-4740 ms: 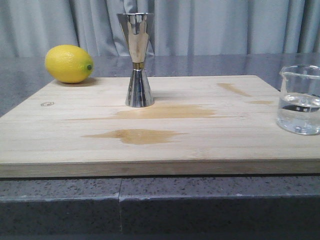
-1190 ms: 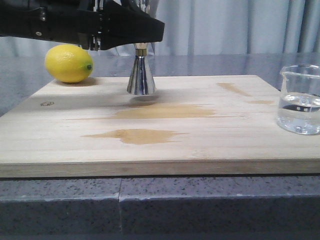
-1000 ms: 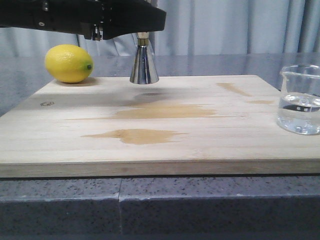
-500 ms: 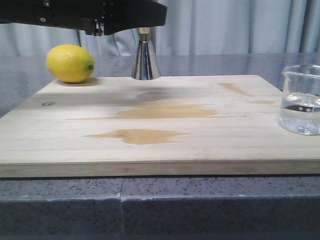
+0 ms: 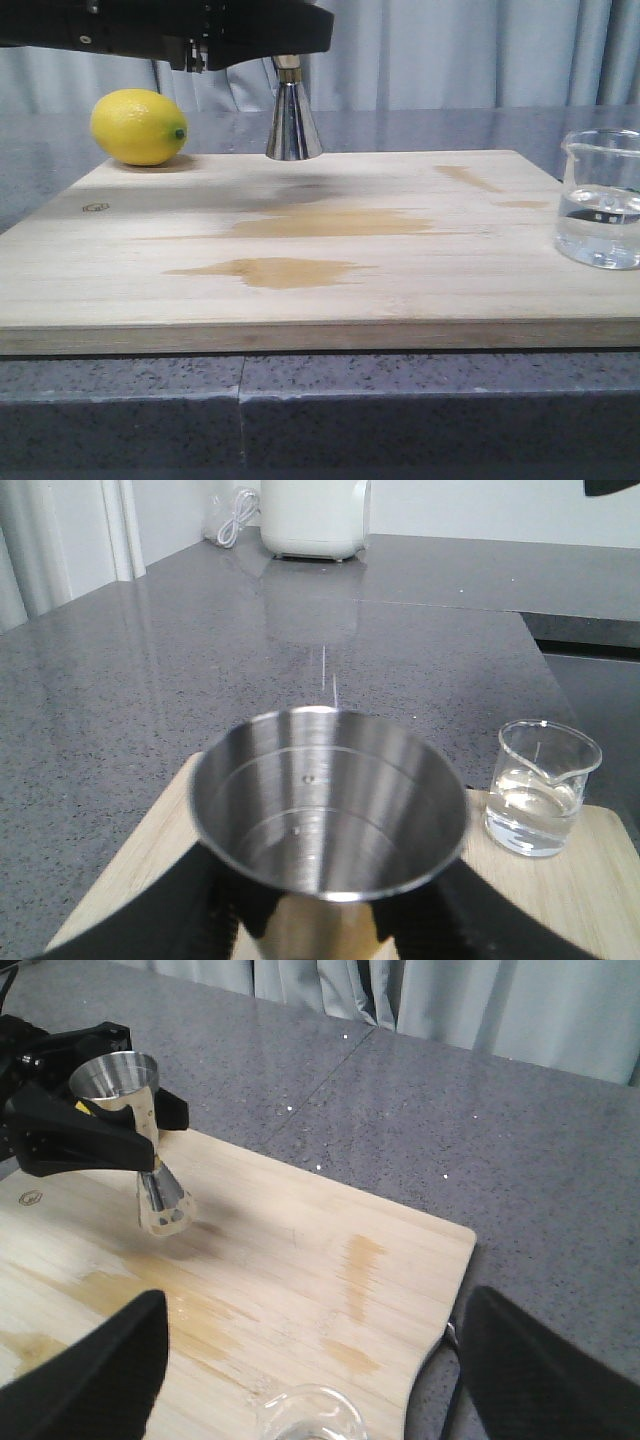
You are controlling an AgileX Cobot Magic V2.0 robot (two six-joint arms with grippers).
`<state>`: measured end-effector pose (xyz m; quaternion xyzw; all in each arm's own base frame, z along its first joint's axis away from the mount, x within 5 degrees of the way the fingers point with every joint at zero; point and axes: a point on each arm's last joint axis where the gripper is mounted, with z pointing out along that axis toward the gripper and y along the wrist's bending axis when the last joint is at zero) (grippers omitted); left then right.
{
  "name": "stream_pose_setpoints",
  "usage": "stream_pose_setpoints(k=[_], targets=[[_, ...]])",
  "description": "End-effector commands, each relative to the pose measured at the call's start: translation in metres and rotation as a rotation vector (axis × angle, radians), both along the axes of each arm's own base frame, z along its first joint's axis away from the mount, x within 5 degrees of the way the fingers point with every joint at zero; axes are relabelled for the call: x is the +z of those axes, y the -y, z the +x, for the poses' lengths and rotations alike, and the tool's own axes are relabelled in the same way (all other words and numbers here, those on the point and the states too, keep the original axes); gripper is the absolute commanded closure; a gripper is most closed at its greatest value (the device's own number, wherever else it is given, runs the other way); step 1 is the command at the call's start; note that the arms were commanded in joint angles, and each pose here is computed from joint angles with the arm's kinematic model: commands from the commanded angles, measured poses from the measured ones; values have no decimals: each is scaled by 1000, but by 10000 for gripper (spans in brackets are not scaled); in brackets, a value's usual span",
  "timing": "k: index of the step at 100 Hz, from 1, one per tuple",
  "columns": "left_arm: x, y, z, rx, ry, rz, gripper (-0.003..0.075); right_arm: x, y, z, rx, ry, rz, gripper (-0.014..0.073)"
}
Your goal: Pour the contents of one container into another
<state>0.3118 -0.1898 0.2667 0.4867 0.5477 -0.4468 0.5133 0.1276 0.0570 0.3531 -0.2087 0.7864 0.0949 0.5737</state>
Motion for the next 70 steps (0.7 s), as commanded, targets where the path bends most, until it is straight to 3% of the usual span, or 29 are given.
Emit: stream_pose_setpoints(k=[1, 39, 70], targets=[[33, 2, -8, -49, 41, -150, 438, -1, -4, 7, 2, 145, 59, 72], [33, 2, -8, -49, 41, -150, 438, -72, -2, 6, -30, 261, 212, 72], [33, 2, -8, -49, 41, -150, 438, -107, -8, 3, 3, 230, 196, 73]])
